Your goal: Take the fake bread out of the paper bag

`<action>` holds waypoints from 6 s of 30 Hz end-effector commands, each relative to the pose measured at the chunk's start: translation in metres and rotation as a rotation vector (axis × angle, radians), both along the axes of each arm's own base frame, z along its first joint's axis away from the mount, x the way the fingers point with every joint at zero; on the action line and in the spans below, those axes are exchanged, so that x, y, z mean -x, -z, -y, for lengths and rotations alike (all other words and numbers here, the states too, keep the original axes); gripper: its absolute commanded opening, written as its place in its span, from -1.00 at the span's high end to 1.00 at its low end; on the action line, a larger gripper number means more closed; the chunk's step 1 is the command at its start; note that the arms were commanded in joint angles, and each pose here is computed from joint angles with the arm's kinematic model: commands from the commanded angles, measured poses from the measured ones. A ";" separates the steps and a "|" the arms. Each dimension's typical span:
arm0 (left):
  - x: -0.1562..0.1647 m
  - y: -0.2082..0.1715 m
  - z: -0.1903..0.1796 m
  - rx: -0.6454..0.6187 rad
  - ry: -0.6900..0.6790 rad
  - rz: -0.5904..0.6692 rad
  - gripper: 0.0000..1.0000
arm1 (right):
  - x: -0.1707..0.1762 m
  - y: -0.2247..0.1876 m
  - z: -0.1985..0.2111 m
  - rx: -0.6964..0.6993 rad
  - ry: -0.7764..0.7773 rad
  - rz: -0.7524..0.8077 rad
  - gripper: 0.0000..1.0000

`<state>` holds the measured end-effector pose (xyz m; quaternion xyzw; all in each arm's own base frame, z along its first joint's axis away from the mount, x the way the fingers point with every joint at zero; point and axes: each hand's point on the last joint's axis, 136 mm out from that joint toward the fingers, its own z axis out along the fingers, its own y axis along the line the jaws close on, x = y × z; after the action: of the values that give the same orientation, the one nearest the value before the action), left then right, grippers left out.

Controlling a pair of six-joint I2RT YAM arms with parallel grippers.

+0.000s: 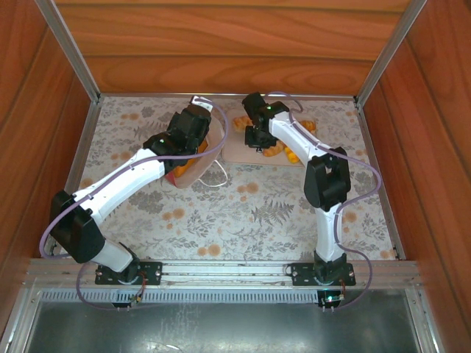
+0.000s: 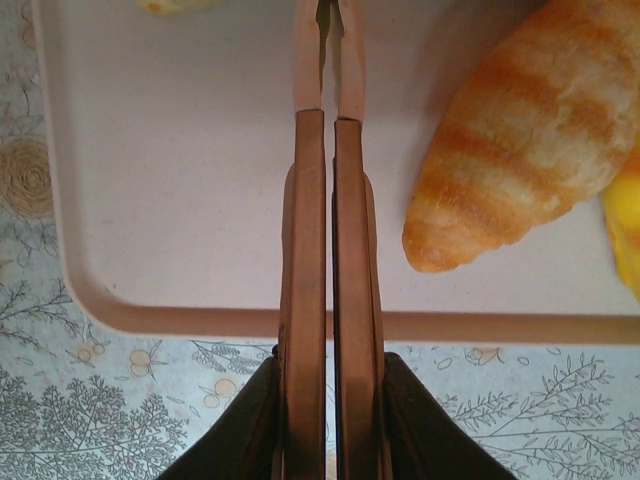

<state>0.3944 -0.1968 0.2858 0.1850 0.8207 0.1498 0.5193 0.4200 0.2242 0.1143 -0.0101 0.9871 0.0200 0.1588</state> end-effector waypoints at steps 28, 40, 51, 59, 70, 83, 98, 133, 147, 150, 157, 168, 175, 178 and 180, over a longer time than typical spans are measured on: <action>0.000 -0.027 -0.006 0.047 -0.027 0.064 1.00 | -0.017 0.000 -0.040 -0.148 -0.054 0.018 0.70; 0.003 -0.029 -0.009 0.055 -0.030 0.069 1.00 | -0.008 0.003 -0.039 -0.147 -0.060 -0.026 0.70; 0.008 -0.020 -0.010 0.080 -0.019 0.055 1.00 | 0.062 -0.048 -0.021 -0.271 -0.065 -0.066 0.55; 0.008 -0.010 -0.004 0.099 -0.004 0.030 1.00 | 0.114 -0.116 -0.012 -0.385 -0.149 0.050 0.46; 0.010 -0.002 0.007 0.133 0.029 0.003 1.00 | 0.172 -0.199 -0.025 -0.556 -0.358 0.334 0.37; 0.012 -0.001 0.013 0.113 0.028 0.010 1.00 | 0.199 -0.198 -0.054 -0.556 -0.438 0.249 0.36; 0.022 0.004 0.050 -0.057 0.046 0.043 1.00 | 0.214 -0.154 -0.044 -0.438 -0.347 0.073 0.31; 0.052 0.024 0.076 0.061 0.157 -0.032 1.00 | 0.167 -0.120 -0.082 -0.618 -0.127 -0.007 0.13; 0.062 0.030 0.084 0.059 0.119 -0.011 1.00 | 0.152 -0.100 -0.089 -0.678 -0.052 -0.072 0.08; 0.063 0.034 0.086 0.073 0.111 -0.015 1.00 | 0.150 -0.095 -0.092 -0.682 -0.041 -0.081 0.08; 0.065 0.035 0.088 0.080 0.108 -0.015 1.00 | 0.139 -0.090 -0.095 -0.710 -0.009 -0.057 0.02; 0.069 0.035 0.089 0.097 0.120 -0.022 1.00 | 0.122 -0.088 -0.107 -0.760 -0.001 -0.033 -0.06; 0.068 0.033 0.090 0.101 0.126 -0.022 1.00 | 0.114 -0.087 -0.121 -0.796 -0.034 -0.036 -0.03; 0.069 0.034 0.091 0.100 0.129 -0.023 1.00 | 0.112 -0.091 -0.125 -0.815 -0.053 -0.017 -0.02; 0.069 0.034 0.092 0.100 0.130 -0.024 1.00 | 0.111 -0.095 -0.125 -0.823 -0.059 0.001 -0.02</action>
<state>0.3298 -0.2825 0.2528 0.2141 0.8195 0.0855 0.5247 0.3004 0.3354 0.1800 0.0476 0.9178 0.3757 0.1195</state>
